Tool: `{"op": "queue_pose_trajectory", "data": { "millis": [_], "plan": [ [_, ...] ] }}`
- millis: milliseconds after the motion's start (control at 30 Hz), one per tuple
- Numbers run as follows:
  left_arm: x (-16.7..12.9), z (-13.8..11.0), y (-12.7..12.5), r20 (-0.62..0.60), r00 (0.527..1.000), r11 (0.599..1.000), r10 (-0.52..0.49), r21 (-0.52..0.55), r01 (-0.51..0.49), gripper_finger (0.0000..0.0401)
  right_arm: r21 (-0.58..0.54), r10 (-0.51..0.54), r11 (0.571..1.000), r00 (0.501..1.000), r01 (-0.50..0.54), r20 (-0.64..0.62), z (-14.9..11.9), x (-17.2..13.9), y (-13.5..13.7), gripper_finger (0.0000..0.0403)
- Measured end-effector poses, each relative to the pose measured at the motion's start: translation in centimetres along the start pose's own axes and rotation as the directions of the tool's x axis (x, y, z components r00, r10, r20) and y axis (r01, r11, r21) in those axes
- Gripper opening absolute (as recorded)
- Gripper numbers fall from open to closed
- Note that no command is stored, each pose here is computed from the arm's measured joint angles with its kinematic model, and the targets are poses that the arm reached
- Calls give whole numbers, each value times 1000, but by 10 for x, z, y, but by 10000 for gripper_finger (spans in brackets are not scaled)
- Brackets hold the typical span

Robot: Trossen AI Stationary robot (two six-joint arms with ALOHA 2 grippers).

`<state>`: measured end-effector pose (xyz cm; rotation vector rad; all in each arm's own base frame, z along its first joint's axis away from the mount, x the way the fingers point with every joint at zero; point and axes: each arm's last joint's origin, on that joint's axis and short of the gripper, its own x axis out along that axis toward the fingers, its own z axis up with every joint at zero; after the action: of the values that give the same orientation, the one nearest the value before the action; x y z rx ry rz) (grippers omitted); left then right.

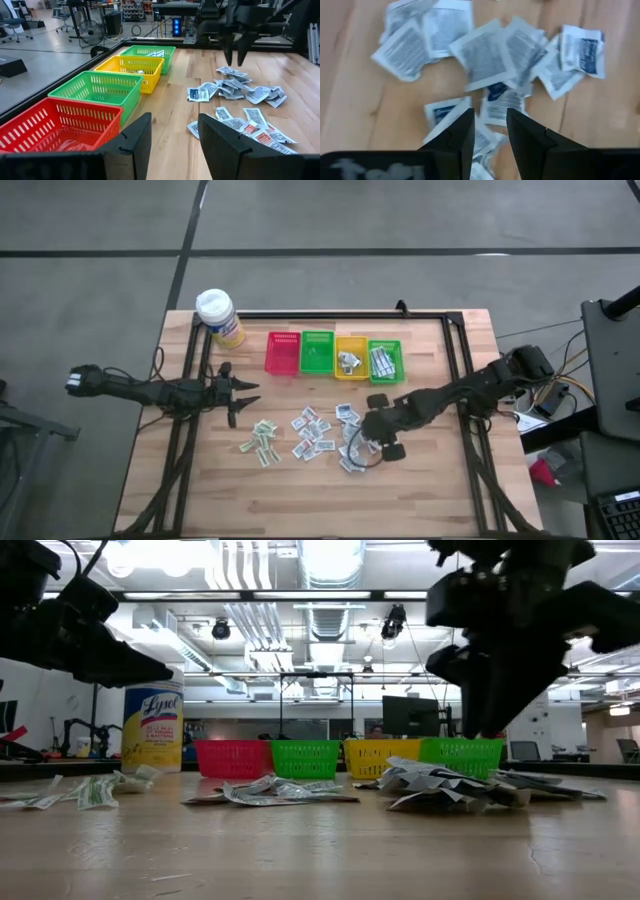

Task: Pick & Place First Aid Supplies
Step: Put the blue alcohol pad into the yellow bin

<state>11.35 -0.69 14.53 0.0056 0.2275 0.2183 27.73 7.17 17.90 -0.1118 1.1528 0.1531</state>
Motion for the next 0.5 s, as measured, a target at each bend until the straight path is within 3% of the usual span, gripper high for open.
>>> {"op": "queue_pose_trajectory", "data": {
  "millis": [100, 233, 500],
  "plan": [
    [0, 0, 0, 0, 1000, 1000, 0, -4, 0, 158, 149, 97, 984, 995, -102, 37, 7, -1, -11, 103],
    [0, 0, 0, 0, 1000, 1000, 0, -4, 0, 158, 378, 259, 886, 963, -269, 77, 11, -2, -23, 96],
    [0, 0, 0, 0, 1000, 1000, 0, -1, 0, 158, 613, 271, 746, 959, -261, 79, 12, 4, -29, 89]
  ]
}}
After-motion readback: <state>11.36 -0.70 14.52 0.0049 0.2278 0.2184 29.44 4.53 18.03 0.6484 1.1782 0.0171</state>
